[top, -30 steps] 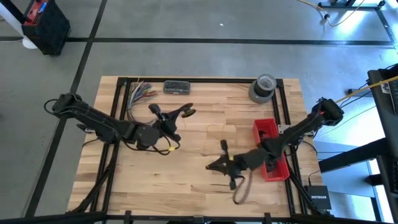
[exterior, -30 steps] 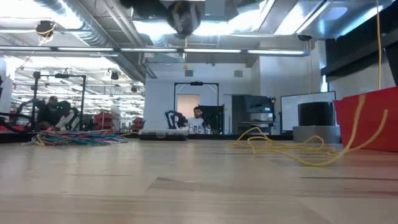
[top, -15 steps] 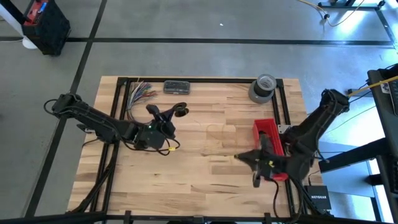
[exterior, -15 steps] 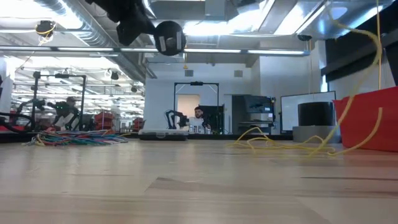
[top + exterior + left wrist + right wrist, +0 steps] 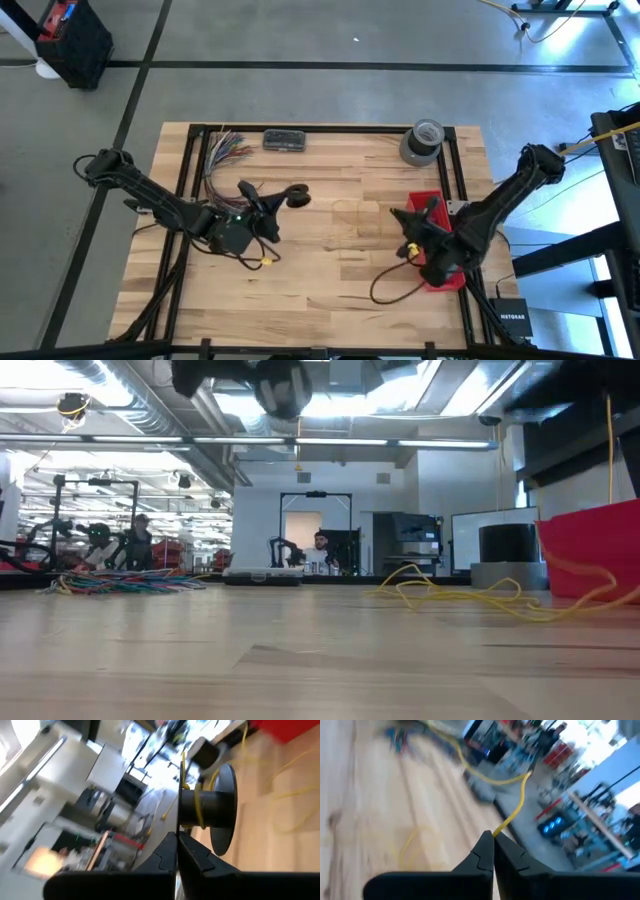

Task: Coil cords
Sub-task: Uncoil the yellow wire from the black spool

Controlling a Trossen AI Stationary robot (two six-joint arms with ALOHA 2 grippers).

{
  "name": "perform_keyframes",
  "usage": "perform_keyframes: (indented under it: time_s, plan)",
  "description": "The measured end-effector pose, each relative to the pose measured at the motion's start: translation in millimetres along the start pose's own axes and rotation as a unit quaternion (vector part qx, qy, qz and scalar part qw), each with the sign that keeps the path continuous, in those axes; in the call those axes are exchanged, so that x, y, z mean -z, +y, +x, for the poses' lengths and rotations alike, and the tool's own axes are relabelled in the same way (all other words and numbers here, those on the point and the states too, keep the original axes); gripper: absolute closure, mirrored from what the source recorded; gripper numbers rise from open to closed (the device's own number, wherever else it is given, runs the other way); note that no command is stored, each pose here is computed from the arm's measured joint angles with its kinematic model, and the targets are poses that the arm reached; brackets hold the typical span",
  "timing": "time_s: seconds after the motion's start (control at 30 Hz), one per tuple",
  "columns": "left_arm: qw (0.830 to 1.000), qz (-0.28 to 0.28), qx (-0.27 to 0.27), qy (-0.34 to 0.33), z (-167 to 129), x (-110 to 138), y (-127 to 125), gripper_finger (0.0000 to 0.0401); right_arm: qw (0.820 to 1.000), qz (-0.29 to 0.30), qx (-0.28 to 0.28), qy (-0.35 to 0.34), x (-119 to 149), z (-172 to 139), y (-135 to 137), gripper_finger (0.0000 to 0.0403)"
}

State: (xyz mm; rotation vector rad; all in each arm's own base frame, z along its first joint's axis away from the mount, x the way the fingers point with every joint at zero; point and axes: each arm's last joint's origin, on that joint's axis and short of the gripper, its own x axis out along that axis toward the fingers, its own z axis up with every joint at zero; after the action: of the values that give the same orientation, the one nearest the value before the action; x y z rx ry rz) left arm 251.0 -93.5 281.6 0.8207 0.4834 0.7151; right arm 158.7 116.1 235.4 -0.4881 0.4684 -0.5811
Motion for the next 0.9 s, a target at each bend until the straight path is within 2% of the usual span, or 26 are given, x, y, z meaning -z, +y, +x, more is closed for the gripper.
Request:
perform_keyframes:
  time_s: [0.17, 0.3, 0.4, 0.53, 0.6, 0.7, 0.8, 0.9]
  plan:
    - [0.997, -0.014, 0.05, -0.061, -9, -11, 0, 0.0401, 0.999, 0.01, -0.002, 0.053, 28, 27, 11, 0.04]
    - [0.993, -0.03, 0.072, -0.094, -10, -16, 1, 0.0401, 0.998, 0.037, -0.018, 0.057, 33, 43, 22, 0.04]
    - [0.987, -0.05, 0.089, -0.12, -9, -20, 3, 0.0401, 0.996, 0.043, -0.06, 0.044, 29, 53, 33, 0.04]
    - [0.981, -0.11, 0.071, -0.143, -5, -27, 13, 0.0401, 0.989, 0.055, -0.14, 0.002, 13, 67, 47, 0.04]
    - [0.979, -0.138, 0.06, -0.139, 0, -28, 17, 0.0401, 0.978, 0.065, -0.196, -0.032, 5, 74, 55, 0.04]
    - [0.982, -0.16, 0.027, -0.101, 10, -23, 21, 0.0401, 0.95, 0.076, -0.289, -0.087, -10, 79, 65, 0.04]
    - [0.986, -0.157, -0.034, -0.036, 23, -15, 26, 0.0401, 0.921, 0.085, -0.361, -0.12, -27, 82, 70, 0.04]
    - [0.985, -0.145, -0.087, 0.023, 33, -6, 29, 0.0401, 0.899, 0.077, -0.409, -0.134, -44, 82, 71, 0.04]
